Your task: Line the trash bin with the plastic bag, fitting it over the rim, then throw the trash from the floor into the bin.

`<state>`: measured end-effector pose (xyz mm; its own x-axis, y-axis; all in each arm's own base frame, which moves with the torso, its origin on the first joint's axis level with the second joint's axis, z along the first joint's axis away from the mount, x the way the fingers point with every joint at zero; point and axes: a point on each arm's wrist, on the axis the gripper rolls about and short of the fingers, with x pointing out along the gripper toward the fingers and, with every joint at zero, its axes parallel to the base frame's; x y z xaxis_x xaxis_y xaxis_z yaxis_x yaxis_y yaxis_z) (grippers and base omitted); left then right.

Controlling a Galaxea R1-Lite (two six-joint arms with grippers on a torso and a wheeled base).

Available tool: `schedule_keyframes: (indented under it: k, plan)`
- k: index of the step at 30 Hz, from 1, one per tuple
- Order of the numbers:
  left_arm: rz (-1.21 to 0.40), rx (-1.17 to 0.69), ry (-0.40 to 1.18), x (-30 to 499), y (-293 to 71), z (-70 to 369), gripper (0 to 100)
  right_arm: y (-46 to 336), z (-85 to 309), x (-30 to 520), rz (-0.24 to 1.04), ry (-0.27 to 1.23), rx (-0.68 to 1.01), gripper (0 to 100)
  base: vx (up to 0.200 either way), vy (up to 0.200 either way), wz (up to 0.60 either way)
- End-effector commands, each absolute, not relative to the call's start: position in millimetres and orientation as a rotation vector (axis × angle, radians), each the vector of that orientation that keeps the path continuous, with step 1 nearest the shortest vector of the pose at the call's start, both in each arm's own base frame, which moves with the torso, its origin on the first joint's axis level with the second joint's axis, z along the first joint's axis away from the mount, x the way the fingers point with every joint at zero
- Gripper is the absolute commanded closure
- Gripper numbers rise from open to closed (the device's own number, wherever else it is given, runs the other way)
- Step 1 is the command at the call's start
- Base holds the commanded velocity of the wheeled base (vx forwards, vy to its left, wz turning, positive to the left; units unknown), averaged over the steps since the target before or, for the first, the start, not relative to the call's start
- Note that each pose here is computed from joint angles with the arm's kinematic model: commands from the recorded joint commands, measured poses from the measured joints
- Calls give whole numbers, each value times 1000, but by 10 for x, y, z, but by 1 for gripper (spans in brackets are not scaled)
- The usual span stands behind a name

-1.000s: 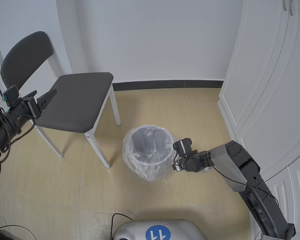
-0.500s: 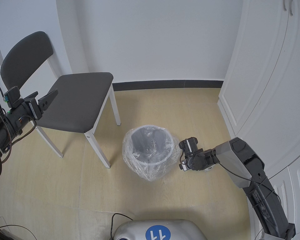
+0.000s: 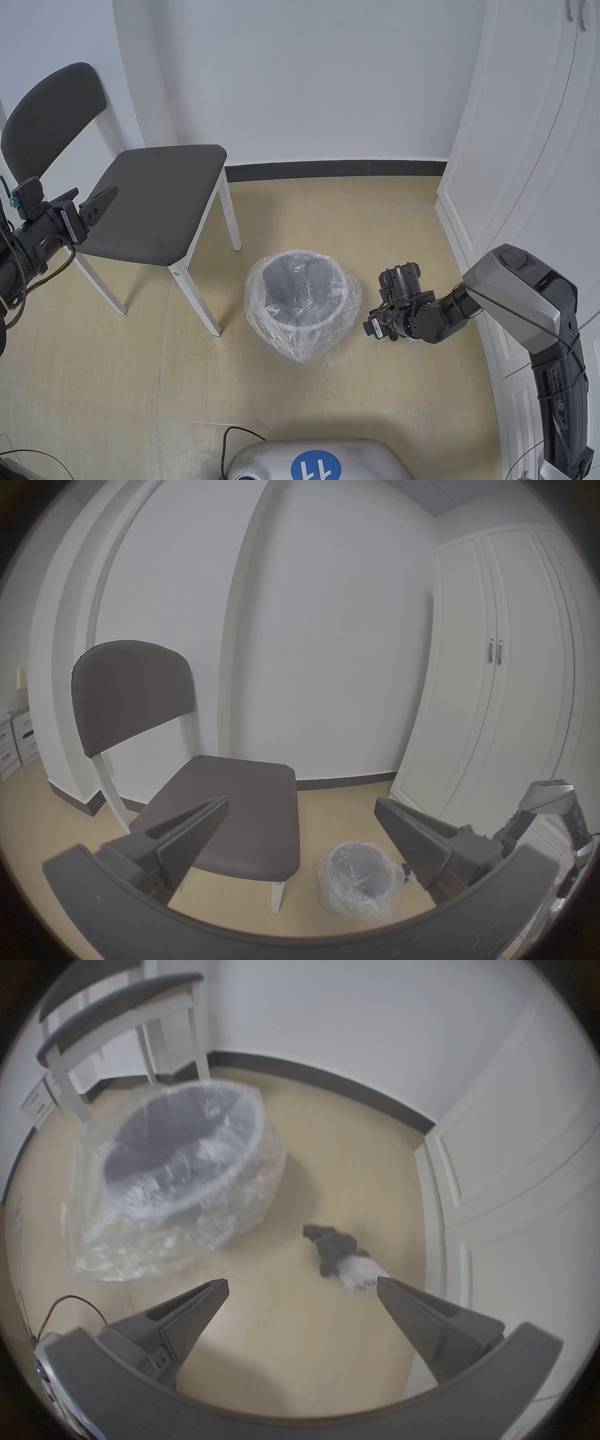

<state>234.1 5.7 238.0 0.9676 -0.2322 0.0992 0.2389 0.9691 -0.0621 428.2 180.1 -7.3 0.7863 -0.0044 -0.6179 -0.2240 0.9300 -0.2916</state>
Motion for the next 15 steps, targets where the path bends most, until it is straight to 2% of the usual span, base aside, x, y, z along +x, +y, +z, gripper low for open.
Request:
schedule_keyframes:
  k: [1, 5, 15]
  plan:
    - [-245, -76, -80, 2371, 42, 2338, 0, 1816, -68, 4233, 258, 595, -402, 0, 0, 0, 0]
    - [-246, -74, -88, 2387, 43, 2315, 0, 1850, -175, 4262, 333, 586, -445, 0, 0, 0, 0]
    - [-247, -69, -106, 2378, 42, 2318, 0, 1936, -418, 4493, 420, 551, -511, 0, 0, 0, 0]
